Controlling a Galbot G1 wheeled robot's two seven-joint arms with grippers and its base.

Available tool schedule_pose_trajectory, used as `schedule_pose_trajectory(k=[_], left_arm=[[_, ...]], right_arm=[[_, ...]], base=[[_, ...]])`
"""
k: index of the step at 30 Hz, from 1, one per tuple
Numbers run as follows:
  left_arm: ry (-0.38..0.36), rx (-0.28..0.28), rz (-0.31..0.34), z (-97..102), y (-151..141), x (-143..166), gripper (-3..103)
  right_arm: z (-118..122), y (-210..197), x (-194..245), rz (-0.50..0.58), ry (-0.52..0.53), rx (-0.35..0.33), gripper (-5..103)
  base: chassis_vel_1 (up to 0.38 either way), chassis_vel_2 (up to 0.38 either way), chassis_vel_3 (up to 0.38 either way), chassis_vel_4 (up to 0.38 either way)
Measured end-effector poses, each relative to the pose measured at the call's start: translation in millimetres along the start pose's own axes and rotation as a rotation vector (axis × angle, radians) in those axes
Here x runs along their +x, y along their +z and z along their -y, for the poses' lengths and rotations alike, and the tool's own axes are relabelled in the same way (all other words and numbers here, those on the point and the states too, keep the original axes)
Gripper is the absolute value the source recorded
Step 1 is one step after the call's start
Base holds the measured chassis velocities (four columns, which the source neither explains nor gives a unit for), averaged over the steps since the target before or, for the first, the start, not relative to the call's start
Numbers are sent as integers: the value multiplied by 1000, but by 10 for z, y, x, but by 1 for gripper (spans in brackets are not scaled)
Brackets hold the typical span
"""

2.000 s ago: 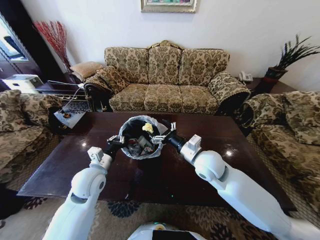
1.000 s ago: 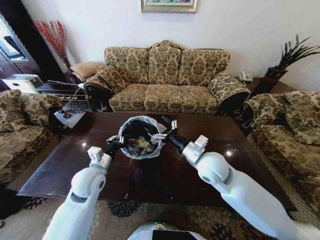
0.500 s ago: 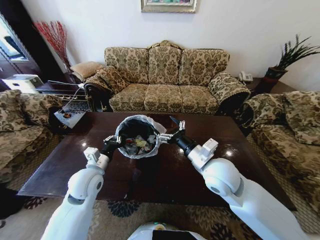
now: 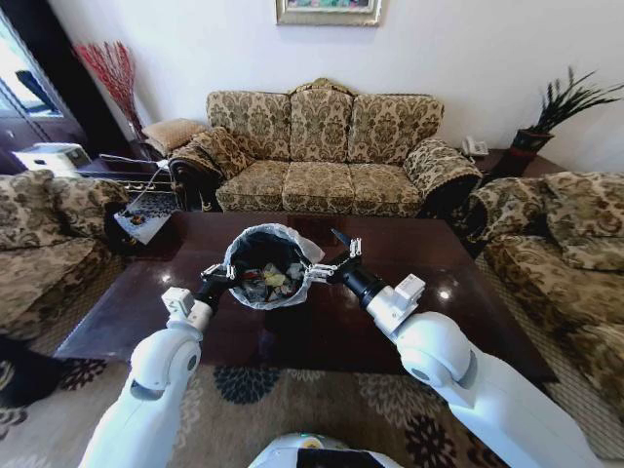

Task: Move to the front of the table and place the trash on the table into the trash bin.

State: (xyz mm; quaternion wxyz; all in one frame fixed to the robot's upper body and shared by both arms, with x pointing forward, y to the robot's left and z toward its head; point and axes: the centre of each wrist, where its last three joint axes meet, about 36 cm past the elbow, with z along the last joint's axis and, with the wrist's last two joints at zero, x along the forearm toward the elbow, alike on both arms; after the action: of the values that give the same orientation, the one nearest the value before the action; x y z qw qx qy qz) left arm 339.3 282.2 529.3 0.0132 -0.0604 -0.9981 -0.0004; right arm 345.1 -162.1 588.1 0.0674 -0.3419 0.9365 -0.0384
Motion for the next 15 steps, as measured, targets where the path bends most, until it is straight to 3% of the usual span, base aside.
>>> schedule_pose_trajectory(k=[15], left_arm=[[5, 2, 10, 30, -34, 47, 1]], right_arm=[[-26, -26, 46, 2, -10, 3, 100]], base=[[335, -336, -334, 339]])
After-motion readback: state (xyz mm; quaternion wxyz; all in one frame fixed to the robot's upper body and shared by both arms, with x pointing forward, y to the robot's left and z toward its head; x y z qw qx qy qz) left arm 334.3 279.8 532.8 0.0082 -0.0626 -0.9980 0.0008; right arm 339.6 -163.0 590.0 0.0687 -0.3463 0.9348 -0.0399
